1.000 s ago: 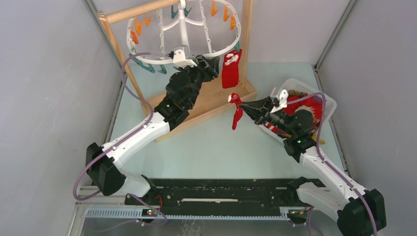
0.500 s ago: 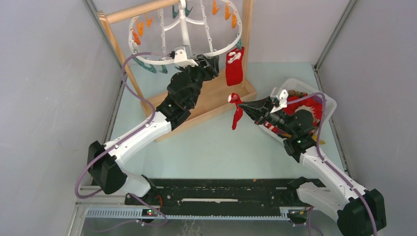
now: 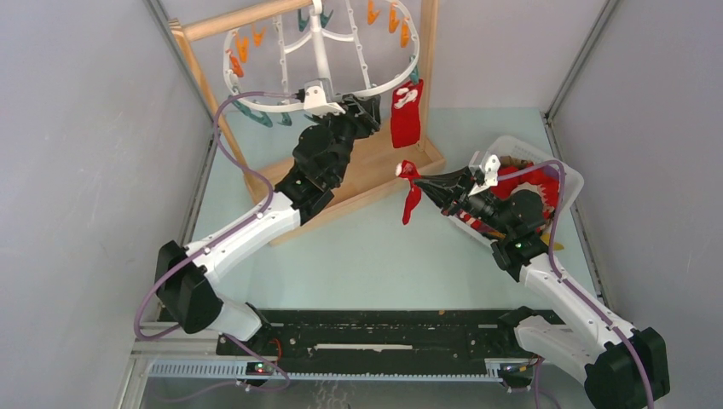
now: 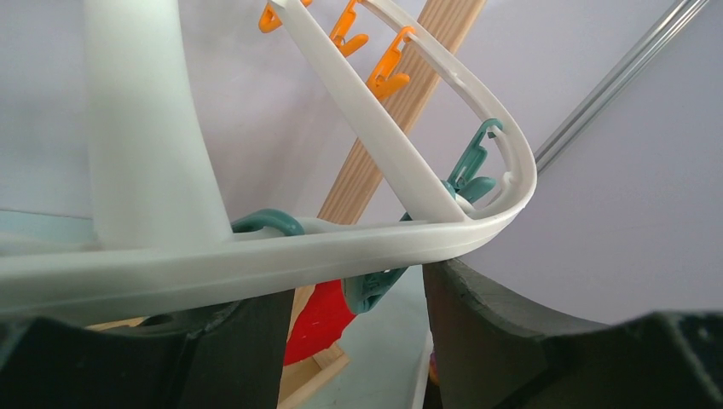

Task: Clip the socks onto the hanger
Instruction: Open the clamp at the hanger.

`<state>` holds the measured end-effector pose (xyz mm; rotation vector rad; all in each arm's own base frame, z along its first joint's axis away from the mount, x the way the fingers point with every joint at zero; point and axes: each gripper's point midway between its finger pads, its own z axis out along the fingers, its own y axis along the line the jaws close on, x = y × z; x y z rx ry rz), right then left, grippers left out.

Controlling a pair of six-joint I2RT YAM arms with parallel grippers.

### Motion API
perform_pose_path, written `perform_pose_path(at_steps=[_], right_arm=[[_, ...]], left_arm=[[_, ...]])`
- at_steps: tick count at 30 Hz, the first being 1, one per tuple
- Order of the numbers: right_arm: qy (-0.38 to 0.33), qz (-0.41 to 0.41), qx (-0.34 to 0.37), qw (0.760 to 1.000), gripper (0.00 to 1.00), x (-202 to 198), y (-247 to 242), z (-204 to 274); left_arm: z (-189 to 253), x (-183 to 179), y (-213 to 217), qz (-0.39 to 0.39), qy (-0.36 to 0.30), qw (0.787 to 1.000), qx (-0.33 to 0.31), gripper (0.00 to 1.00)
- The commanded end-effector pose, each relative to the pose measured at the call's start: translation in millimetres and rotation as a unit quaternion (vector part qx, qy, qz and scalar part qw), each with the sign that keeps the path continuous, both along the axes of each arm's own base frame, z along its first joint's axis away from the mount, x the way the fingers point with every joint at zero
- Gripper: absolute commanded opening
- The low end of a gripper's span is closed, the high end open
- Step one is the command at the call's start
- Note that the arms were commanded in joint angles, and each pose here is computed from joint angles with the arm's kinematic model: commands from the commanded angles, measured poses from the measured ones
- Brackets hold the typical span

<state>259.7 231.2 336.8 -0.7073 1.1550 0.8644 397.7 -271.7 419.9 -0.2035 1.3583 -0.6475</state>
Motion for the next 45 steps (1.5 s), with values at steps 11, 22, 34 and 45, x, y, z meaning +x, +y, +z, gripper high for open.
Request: perform_pose_path(at_steps=[11, 22, 34, 45], right_arm=[[-0.033, -0.005, 0.019, 0.999, 0.00, -2, -2, 24], [-0.034, -0.004, 0.019, 0.999, 0.00, -3, -2, 24], [-0.031, -0.005, 0.018, 0.999, 0.00, -3, -3, 24], [-0.034, -0.009, 0.016, 0.999, 0.00, -3, -5, 24]], left_arm=[[25, 3, 9, 0.024, -0.044, 0.997, -0.055, 0.63], [27, 2, 13, 0.030, -0.047, 0.996, -0.073, 0.57], [25, -10, 7, -0.002, -0.068, 0.997, -0.046, 0.66], [33, -12, 4, 0.000, -0.109, 0.994, -0.022, 0.64]])
